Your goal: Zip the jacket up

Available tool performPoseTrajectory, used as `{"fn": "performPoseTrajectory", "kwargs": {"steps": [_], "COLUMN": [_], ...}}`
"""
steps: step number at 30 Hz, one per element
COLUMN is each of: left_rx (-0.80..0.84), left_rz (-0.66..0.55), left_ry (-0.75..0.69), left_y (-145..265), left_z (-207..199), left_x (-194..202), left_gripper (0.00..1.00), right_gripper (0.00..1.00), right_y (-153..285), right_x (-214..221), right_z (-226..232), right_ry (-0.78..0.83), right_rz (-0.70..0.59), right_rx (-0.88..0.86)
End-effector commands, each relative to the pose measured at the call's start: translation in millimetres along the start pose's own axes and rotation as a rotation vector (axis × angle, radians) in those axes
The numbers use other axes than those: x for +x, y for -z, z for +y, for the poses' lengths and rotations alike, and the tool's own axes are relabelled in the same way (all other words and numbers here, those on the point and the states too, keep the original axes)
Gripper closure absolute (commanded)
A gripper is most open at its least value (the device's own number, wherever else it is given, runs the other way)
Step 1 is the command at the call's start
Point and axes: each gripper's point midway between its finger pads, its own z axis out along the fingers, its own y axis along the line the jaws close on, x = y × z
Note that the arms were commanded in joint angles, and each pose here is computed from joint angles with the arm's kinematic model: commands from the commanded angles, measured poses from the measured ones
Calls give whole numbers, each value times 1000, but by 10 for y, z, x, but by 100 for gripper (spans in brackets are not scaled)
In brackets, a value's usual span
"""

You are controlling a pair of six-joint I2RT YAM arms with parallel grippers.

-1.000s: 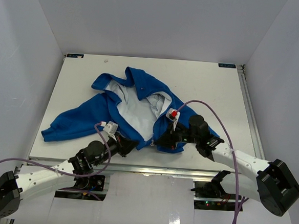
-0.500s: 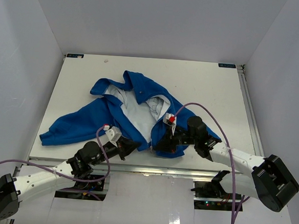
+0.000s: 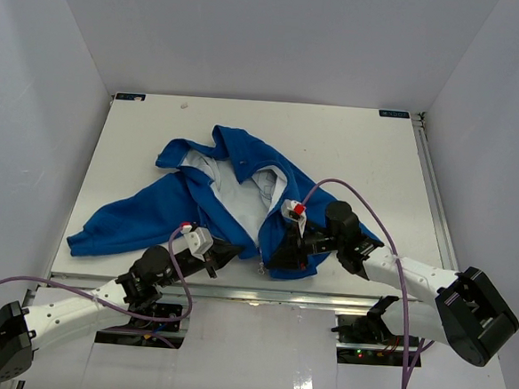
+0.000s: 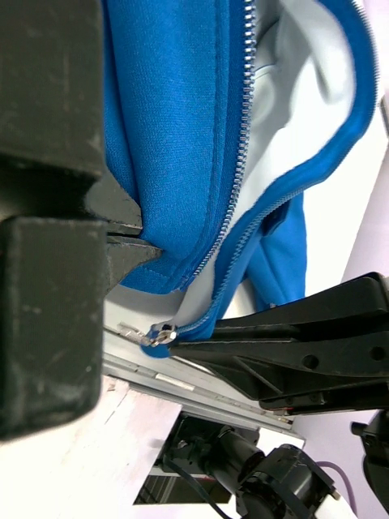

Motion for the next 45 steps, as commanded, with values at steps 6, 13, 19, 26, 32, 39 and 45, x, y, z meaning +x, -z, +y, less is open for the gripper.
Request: {"fn": "performPoseTrajectory", "kwargs": {"steps": [6,13,19,26,32,39,45], "left_rx": [99,117,88,121,148,142,133], "left_rz": [-95,-78,-64,-62,-63,-61,-70], "left_ry": [-61,-69,-67,-66,-68,-67,-67], "left_y": [39,43,60,68,71,65,71], "left_z": [-159,-184,-129,-187,-233,-222,-208], "left_x": [-143,-82,-11,-1,2,2,-14], "left_gripper": [100,100,100,100,100,100,100], "right_gripper": [92,92,92,92,92,92,92], "right_y": [-107,-133,-87,131,115,111,91], "right_x": [-317,-379,-352,-386,-443,-391,-330], "right_z": [57,-40,-69,-70,20,83,97], "right_ry": [30,12,7,31,32,28,14], "right_rz": [-29,-37,-46,-116,-116,-108,-94], "right_rx": [-41,3,30,56,-13,-58,-79]}}
